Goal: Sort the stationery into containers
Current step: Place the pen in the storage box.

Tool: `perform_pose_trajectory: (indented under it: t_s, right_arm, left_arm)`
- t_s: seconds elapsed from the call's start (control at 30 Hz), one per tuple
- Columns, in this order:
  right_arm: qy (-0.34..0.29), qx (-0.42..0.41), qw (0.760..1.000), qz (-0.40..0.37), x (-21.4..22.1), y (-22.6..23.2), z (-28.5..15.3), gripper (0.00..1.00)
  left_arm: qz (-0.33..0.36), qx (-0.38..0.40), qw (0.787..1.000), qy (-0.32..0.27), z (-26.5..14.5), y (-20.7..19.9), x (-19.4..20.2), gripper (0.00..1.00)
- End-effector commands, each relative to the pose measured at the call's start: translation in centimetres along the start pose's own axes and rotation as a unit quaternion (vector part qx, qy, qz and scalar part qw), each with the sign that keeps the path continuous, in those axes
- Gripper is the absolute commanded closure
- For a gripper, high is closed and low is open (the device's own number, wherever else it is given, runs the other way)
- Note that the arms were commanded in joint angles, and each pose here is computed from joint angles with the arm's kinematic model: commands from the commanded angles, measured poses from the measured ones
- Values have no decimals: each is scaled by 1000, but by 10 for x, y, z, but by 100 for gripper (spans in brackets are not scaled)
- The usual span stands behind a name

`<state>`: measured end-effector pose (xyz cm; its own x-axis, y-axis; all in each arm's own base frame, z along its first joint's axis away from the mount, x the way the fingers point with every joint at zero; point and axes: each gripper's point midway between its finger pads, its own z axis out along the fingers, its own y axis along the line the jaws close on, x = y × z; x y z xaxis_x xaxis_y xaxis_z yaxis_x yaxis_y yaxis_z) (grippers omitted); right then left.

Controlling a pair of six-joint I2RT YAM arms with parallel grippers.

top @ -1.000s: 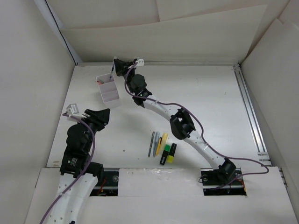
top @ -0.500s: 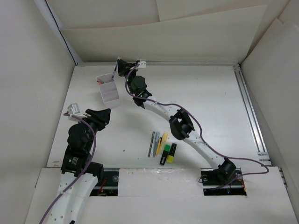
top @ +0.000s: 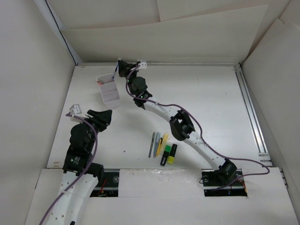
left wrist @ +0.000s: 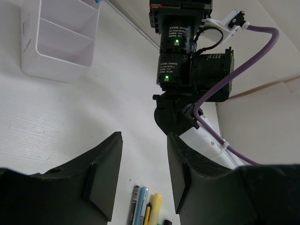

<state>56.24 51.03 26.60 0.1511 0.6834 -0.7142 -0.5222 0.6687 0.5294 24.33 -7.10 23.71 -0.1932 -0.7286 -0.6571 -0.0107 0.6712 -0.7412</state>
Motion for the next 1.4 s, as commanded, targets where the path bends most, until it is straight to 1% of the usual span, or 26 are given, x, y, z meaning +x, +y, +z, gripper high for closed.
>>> perform_pose_trajectory:
  t_s: [0.0,0.33,0.53,0.57,0.6,0.63,0.67,0.7,0.77,0.8,0.83,0.9,0.97,1.0,1.07,1.1,1.17,1.23,1.37]
  right_arm:
    - [-22,-11,1000,8,-9,5,1,89]
    - [9,-9,1000,0,19,-7,-9,87]
    - [12,-12,1000,-4,22,-2,-11,86]
    - [16,-10,1000,-6,26,-4,-13,84]
    - [12,-12,1000,-4,19,0,-10,82]
    - [20,-14,1000,-7,24,-1,-12,78]
    - [16,-16,1000,-10,20,0,-11,67]
    - [24,-19,999,-12,28,-3,-15,63]
    - [17,-29,999,-18,11,9,-9,57]
    - [14,-39,999,-20,6,15,-8,57]
    - [23,-36,999,-24,10,12,-11,55]
    - [8,-56,998,-22,-19,32,-4,53]
    - [23,-72,997,-31,-21,40,-7,53]
    - [14,-84,996,-30,-39,58,-5,51]
    - [22,-95,994,-40,-44,64,-7,50]
    - [13,-105,994,-42,-64,76,-4,50]
    - [9,-115,992,-42,-75,88,-7,49]
    - [4,-122,992,-40,-92,98,-5,49]
    - [24,-126,991,-46,-95,104,-4,45]
  left_arm:
    - [-3,17,1000,-10,1,-7,-4,62]
    - [-4,28,1000,-13,1,-10,-4,62]
    - [-3,24,1000,-10,2,-7,-1,62]
    - [-3,24,1000,-10,2,-7,-1,62]
    - [-4,21,1000,-14,2,-6,-3,62]
    - [-4,21,1000,-14,2,-6,-3,62]
    - [-4,21,1000,-14,2,-6,-3,62]
    - [-4,21,1000,-14,2,-6,-3,62]
    - [-4,21,1000,-14,2,-6,-3,62]
    - [-3,24,1000,-10,2,-7,-1,62]
    - [-3,24,1000,-10,2,-7,-1,62]
    - [-4,28,1000,-13,2,-9,-3,62]
    - [0,32,999,-17,1,-13,-7,62]
    - [1,25,1000,-11,2,-9,-4,62]
    - [11,28,999,-14,0,-13,-8,62]
    - [11,24,999,-18,0,-12,-9,62]
    - [11,20,1000,-14,-2,-12,-9,62]
    - [15,35,999,-28,-8,-22,-19,62]
    - [15,26,999,-33,-13,-19,-22,62]
